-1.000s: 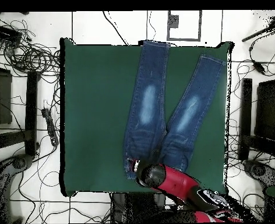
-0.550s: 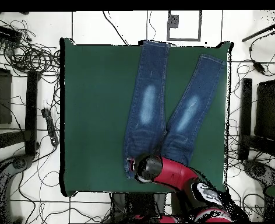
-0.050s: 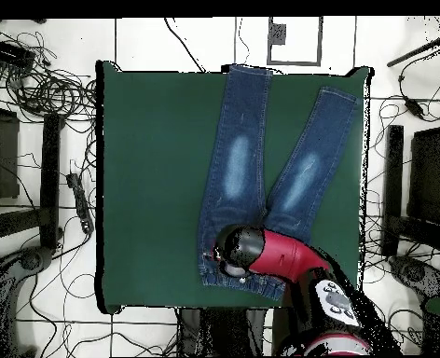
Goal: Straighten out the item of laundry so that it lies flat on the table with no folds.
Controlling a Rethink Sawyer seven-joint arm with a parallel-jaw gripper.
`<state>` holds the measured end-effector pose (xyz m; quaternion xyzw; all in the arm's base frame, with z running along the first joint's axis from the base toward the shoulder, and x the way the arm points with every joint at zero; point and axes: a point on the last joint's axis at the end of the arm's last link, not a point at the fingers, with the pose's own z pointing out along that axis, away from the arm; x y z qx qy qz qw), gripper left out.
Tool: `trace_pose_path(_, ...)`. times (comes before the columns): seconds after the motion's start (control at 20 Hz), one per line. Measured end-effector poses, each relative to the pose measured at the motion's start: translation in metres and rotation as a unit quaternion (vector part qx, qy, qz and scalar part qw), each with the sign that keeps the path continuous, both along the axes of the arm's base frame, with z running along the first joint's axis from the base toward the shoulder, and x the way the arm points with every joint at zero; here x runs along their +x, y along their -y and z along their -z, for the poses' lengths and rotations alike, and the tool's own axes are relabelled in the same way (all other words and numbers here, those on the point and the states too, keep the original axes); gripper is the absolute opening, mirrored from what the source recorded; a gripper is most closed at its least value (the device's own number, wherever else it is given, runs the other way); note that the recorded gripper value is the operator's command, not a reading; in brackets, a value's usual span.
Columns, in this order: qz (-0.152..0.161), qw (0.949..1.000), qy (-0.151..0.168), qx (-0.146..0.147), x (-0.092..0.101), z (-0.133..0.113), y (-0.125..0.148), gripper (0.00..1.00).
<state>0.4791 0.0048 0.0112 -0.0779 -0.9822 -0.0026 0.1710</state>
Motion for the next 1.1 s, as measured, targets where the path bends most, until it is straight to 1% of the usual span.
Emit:
trace_pose_path(0.15,0.010,0.9999,0.004,0.000,0.004,-0.001,0.007,1.00)
trace_pose_path(0.3,0.036,0.9993,0.005,0.006,0.008,-0.001,0.017,1.00)
trace_pose_path(0.35,0.040,0.9992,0.005,0.006,0.009,-0.001,0.019,1.00)
trace_pose_path(0.4,0.055,0.9984,0.006,0.009,0.012,-0.001,0.024,1.00)
trace_pose_path(0.6,0.072,0.9972,0.007,0.014,0.014,-0.002,0.026,1.00)
trace_pose_path(0.85,0.072,0.9972,0.009,0.016,0.017,-0.004,0.018,1.00)
trace_pose_path(1.0,0.065,0.9976,0.013,0.017,0.020,-0.008,0.007,1.00)
trace_pose_path(1.1,0.057,0.9980,0.018,0.018,0.025,-0.013,-0.008,1.00)
